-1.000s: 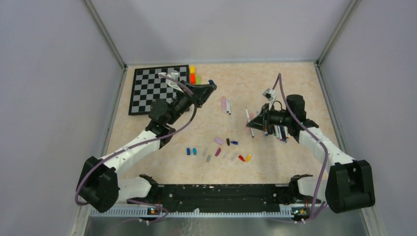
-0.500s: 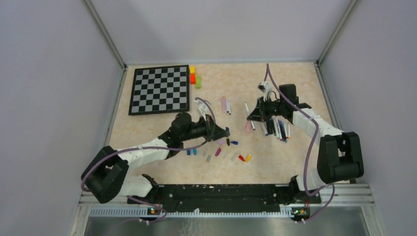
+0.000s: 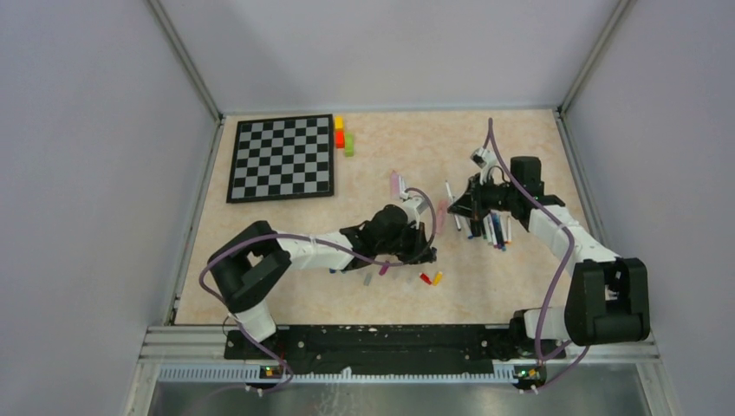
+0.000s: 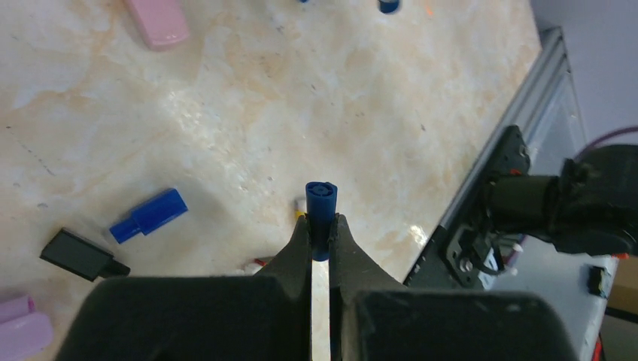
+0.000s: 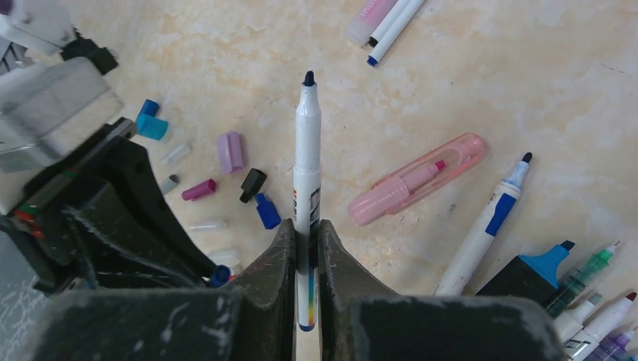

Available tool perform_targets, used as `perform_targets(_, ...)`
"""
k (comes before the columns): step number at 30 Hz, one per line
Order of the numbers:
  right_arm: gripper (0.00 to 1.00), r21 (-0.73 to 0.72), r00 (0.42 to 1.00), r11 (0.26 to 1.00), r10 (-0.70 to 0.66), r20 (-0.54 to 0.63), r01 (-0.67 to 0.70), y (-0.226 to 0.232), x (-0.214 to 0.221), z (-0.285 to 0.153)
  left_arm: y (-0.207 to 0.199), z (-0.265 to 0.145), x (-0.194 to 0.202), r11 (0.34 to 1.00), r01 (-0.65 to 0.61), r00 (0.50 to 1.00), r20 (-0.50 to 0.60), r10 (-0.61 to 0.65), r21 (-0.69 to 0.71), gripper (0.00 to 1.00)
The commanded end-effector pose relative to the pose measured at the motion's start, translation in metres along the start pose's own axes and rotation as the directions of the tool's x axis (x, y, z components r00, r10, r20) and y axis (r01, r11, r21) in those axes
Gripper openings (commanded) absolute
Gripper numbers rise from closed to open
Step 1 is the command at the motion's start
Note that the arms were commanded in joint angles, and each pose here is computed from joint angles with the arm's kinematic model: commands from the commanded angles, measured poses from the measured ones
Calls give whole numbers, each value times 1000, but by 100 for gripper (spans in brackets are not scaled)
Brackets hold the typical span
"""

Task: Open the pen caps
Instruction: Place the pen cap at the center of the board.

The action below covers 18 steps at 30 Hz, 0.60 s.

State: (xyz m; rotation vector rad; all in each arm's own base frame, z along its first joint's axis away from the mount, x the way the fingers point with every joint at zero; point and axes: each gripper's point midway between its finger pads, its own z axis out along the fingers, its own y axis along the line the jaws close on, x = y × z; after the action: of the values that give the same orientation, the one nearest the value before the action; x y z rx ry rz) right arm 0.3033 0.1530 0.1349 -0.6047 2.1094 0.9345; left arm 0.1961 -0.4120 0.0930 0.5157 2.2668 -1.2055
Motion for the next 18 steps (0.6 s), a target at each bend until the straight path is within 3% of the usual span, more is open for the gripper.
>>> perform_targets(1,0,-18,997,998,-52,63,53,3,-14,-6,18,18,-10,990,5,1000,9,-4,-138,1)
perform_targets(11,0,-20,996,999,-33,85,34,0,-16,-11,42,40,-3,967,-18,999,-52,5,-255,7)
perform_targets(18,0,-21,996,999,-24,89,26,0,-15,-12,45,40,-4,960,-28,998,-57,12,-277,19)
